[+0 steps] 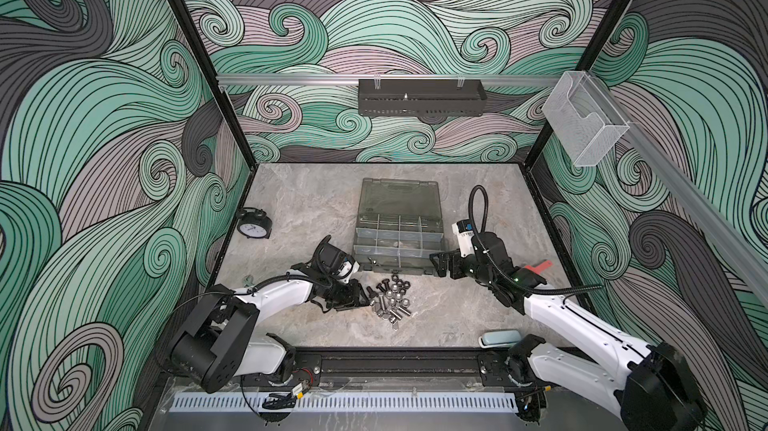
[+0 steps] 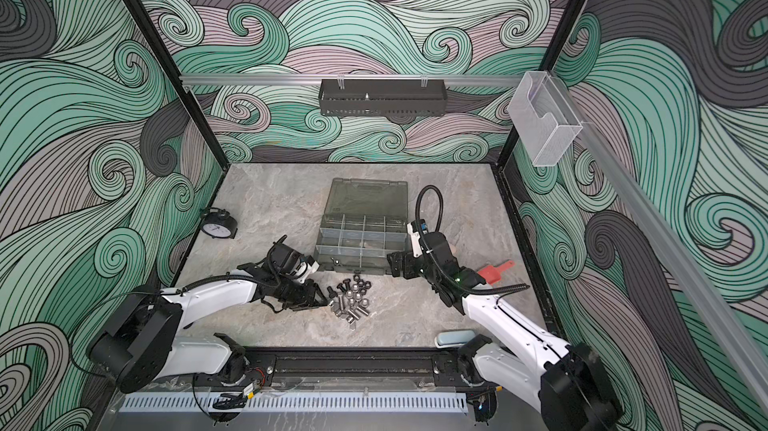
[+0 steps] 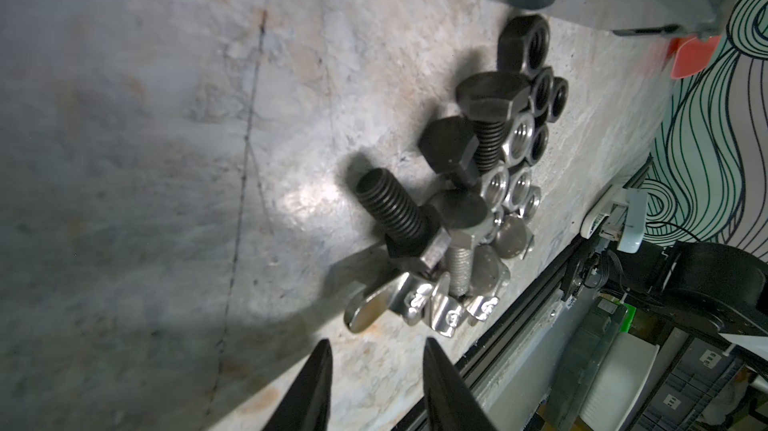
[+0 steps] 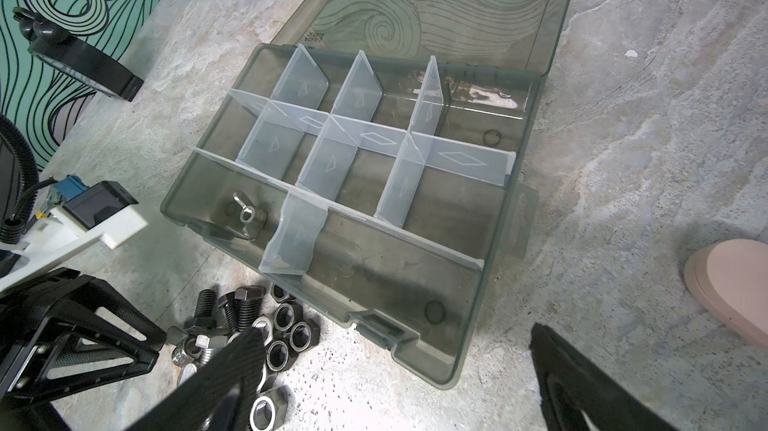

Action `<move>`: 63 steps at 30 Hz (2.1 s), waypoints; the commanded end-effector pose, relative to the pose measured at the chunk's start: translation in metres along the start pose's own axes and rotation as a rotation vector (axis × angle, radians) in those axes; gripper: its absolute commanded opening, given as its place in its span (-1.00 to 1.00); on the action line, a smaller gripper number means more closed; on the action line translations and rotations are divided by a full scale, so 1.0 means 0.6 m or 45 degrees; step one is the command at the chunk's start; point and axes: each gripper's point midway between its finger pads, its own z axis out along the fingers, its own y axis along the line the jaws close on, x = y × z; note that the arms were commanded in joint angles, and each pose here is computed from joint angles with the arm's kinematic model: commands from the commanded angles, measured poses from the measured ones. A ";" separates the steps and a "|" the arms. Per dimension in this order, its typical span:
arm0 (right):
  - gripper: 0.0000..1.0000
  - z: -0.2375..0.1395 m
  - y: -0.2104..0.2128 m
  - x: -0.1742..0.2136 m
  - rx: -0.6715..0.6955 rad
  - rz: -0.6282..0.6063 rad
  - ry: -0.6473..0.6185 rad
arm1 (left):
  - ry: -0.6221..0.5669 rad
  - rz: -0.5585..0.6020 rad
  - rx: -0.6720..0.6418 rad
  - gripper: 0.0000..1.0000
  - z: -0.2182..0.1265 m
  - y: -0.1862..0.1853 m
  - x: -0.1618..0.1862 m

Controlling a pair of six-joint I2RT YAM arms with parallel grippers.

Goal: Sort the screws and nuts into containers

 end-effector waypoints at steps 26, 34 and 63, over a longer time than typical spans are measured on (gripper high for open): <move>0.98 -0.005 -0.003 -0.001 0.010 0.048 -0.034 | -0.026 0.002 0.005 -0.50 0.027 0.011 -0.018; 0.98 -0.005 -0.004 0.003 0.012 0.047 -0.029 | -0.073 0.023 0.009 -0.78 0.012 0.004 -0.020; 0.98 -0.014 -0.004 0.005 0.012 0.049 -0.031 | -0.449 0.158 -0.195 -1.00 -0.116 -0.067 -0.223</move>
